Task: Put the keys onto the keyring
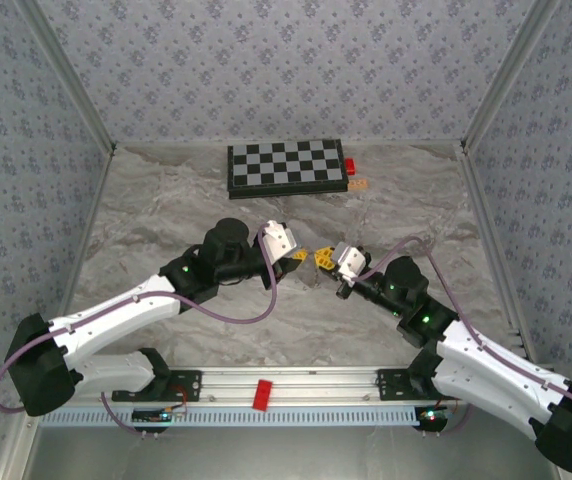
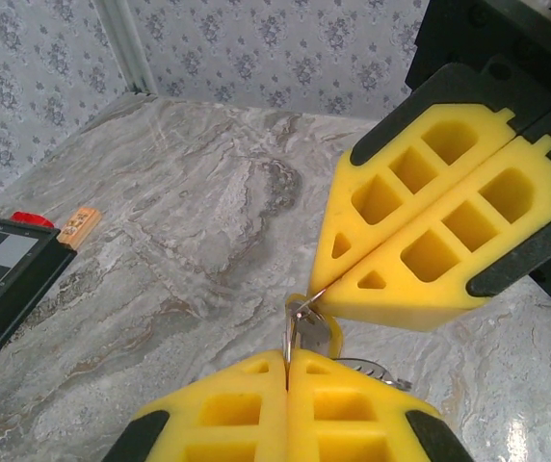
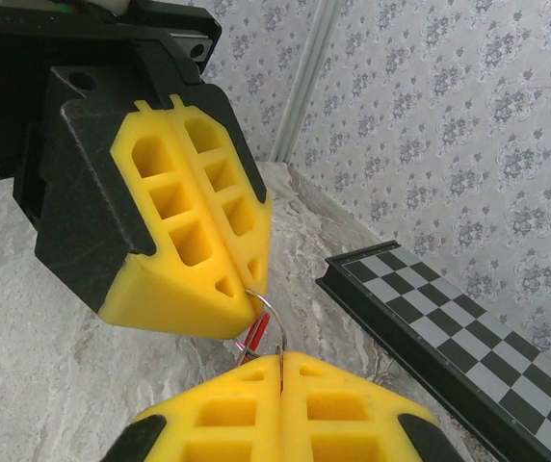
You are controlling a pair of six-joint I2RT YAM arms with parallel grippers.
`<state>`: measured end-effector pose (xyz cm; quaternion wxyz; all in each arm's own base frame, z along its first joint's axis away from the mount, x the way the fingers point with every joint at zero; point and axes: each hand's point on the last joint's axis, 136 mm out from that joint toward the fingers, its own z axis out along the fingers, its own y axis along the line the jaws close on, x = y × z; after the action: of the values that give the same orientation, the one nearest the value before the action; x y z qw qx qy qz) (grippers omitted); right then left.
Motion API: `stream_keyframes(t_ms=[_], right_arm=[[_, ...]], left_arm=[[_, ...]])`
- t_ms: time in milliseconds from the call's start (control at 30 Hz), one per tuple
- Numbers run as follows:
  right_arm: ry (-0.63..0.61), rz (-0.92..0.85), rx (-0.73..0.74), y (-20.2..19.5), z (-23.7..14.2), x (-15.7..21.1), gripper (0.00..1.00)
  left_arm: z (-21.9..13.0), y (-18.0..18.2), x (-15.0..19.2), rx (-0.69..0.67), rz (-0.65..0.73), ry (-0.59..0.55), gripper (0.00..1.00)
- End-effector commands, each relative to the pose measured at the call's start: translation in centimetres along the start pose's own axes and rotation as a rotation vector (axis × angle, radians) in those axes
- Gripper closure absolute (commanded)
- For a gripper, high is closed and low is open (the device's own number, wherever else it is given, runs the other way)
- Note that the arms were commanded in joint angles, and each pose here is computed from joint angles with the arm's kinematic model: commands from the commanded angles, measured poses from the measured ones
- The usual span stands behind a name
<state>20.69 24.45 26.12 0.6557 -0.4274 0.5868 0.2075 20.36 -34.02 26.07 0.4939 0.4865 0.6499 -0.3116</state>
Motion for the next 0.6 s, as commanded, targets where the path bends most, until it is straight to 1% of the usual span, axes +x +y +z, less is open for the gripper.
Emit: stream_keyframes(t_ms=[0, 567], right_arm=[[-0.064, -0.027, 0.006, -0.3, -0.3, -2.6, 1.00], [-0.037, -0.057, -0.021, 0.6, -0.2, -2.2, 1.00]], left_arm=[[-0.2, -0.6, -2.6, 0.036, 0.021, -0.061, 1.00], [-0.1, -0.5, -3.1, 0.030, 0.006, -0.075, 1.00]])
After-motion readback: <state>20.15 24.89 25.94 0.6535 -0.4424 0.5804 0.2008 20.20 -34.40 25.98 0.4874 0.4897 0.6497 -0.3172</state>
